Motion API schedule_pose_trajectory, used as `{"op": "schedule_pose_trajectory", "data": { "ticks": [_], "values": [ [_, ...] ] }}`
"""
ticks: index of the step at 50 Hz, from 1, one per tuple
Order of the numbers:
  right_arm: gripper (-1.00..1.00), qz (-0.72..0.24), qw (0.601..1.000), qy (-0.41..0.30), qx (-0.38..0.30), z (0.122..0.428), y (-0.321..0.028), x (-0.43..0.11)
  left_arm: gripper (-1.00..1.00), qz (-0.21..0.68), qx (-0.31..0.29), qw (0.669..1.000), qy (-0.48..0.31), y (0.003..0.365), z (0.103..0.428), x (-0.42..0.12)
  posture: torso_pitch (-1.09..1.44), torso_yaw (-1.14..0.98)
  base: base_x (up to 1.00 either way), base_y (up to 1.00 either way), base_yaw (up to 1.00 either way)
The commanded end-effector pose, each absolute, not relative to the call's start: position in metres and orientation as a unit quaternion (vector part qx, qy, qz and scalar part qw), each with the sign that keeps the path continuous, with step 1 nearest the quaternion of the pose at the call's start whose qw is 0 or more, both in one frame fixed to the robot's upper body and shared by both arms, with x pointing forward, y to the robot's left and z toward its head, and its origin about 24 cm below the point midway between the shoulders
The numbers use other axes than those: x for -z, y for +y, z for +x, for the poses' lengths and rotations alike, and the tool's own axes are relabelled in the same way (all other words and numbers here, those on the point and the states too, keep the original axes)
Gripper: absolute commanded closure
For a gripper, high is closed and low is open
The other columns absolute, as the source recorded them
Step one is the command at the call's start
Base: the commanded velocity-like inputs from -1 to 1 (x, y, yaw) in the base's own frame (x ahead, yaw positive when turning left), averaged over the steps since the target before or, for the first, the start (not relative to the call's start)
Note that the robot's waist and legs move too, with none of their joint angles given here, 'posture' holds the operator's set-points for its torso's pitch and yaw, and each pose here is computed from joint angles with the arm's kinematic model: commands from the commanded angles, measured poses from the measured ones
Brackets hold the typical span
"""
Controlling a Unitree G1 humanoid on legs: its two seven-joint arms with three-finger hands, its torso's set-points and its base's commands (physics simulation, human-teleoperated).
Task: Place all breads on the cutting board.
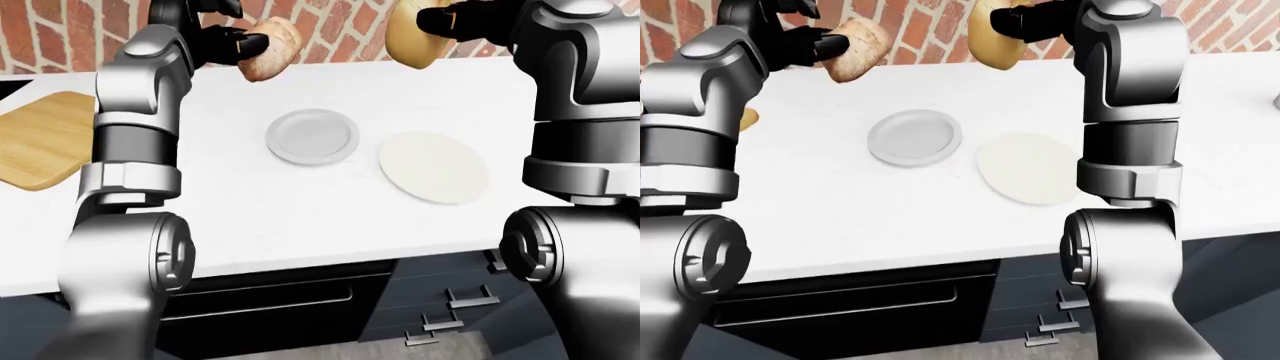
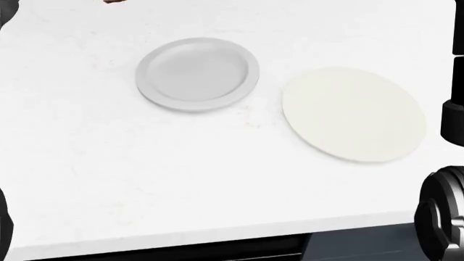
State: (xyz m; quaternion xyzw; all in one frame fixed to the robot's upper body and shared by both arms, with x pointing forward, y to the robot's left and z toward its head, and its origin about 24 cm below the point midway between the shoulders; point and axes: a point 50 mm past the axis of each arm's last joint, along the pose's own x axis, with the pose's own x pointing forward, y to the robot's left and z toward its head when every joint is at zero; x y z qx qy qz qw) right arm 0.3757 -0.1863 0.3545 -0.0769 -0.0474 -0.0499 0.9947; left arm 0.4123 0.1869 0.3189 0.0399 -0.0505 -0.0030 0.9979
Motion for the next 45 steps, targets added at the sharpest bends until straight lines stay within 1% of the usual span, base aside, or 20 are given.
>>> {"op": "schedule_pose_trajectory", "data": {
  "ticks": [1, 8, 11, 18, 22, 26, 27, 33, 45],
  "values": [
    [1.00, -0.073, 0.991, -0.098, 0.056, 0.367, -0.187, -0.377, 0.79, 0.038, 0.002, 0.993, -0.109, 0.189, 0.402, -0.351, 0.00, 0.00, 0.00, 0.00, 0.00],
    [1.00, -0.068, 0.991, -0.099, 0.058, 0.366, -0.187, -0.378, 0.84, 0.037, -0.004, 0.993, -0.112, 0.192, 0.401, -0.355, 0.00, 0.00, 0.00, 0.32, 0.00],
    [1.00, -0.069, 0.991, -0.097, 0.056, 0.367, -0.186, -0.377, 0.80, 0.035, -0.004, 0.993, -0.110, 0.192, 0.403, -0.353, 0.00, 0.00, 0.00, 0.11, 0.00],
    [1.00, -0.069, 0.991, -0.097, 0.057, 0.367, -0.186, -0.376, 0.81, 0.035, -0.002, 0.993, -0.110, 0.191, 0.404, -0.350, 0.00, 0.00, 0.00, 0.52, 0.00],
    [1.00, -0.068, 0.991, -0.097, 0.055, 0.367, -0.185, -0.376, 0.84, 0.033, 0.002, 0.994, -0.108, 0.187, 0.406, -0.348, 0.00, 0.00, 0.00, 0.69, 0.00],
    [1.00, -0.065, 0.991, -0.098, 0.057, 0.367, -0.186, -0.373, 0.87, 0.034, 0.001, 0.994, -0.108, 0.187, 0.405, -0.349, 0.00, 0.00, 0.00, 0.02, 0.00],
    [1.00, -0.064, 0.992, -0.097, 0.057, 0.367, -0.186, -0.372, 0.92, 0.035, 0.001, 0.994, -0.108, 0.188, 0.405, -0.348, 0.00, 0.00, 0.00, 0.00, 0.00],
    [1.00, -0.063, 0.992, -0.096, 0.056, 0.367, -0.187, -0.370, 0.90, 0.034, 0.002, 0.993, -0.109, 0.186, 0.405, -0.351, 0.00, 0.00, 0.00, 0.33, 0.00],
    [1.00, -0.060, 0.992, -0.093, 0.056, 0.367, -0.188, -0.368, 0.93, 0.036, 0.005, 0.993, -0.109, 0.184, 0.406, -0.351, 0.00, 0.00, 0.00, 0.47, 0.00]
  ]
}}
